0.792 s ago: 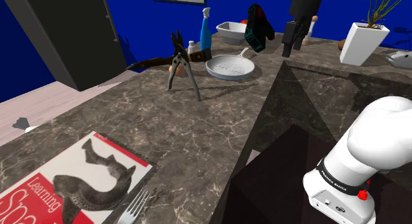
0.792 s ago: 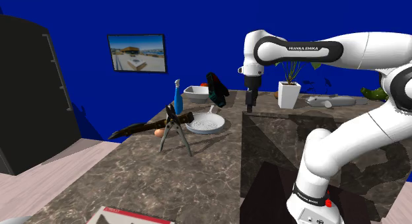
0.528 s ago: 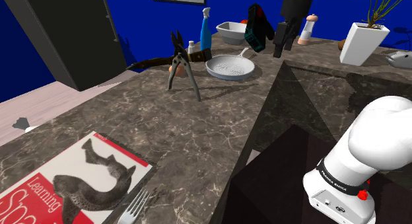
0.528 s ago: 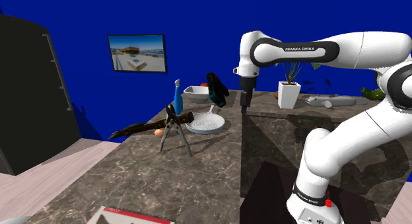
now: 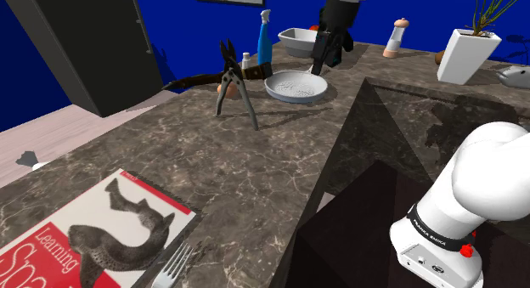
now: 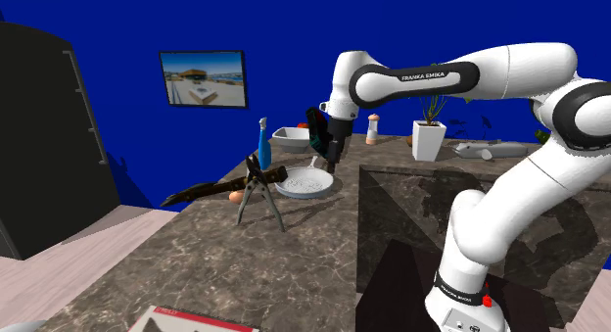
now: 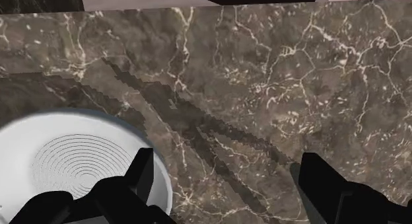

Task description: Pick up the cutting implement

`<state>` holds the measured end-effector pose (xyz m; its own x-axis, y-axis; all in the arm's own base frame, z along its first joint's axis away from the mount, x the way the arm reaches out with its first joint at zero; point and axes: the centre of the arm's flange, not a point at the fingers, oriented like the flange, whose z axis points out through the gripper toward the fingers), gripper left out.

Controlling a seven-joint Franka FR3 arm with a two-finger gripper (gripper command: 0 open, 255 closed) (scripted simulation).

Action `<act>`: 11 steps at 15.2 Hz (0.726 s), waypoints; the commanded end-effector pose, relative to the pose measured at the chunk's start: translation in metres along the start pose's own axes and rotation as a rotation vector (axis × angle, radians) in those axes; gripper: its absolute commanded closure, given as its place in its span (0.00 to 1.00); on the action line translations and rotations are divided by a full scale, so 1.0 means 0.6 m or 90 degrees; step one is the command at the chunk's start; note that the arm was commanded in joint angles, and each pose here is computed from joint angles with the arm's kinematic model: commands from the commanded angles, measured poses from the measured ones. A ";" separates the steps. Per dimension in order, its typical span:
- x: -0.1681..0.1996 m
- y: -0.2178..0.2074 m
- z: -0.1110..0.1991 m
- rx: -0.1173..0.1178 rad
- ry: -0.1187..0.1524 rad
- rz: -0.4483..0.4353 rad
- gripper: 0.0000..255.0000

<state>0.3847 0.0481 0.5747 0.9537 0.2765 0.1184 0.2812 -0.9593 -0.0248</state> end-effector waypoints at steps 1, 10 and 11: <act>0.023 -0.022 0.010 0.003 0.024 -0.020 0.00; 0.142 -0.130 0.023 0.019 0.123 -0.110 0.00; 0.154 -0.143 0.023 0.021 0.134 -0.120 0.00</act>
<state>0.4442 0.1458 0.5718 0.8547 0.4177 0.3082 0.4438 -0.8959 -0.0165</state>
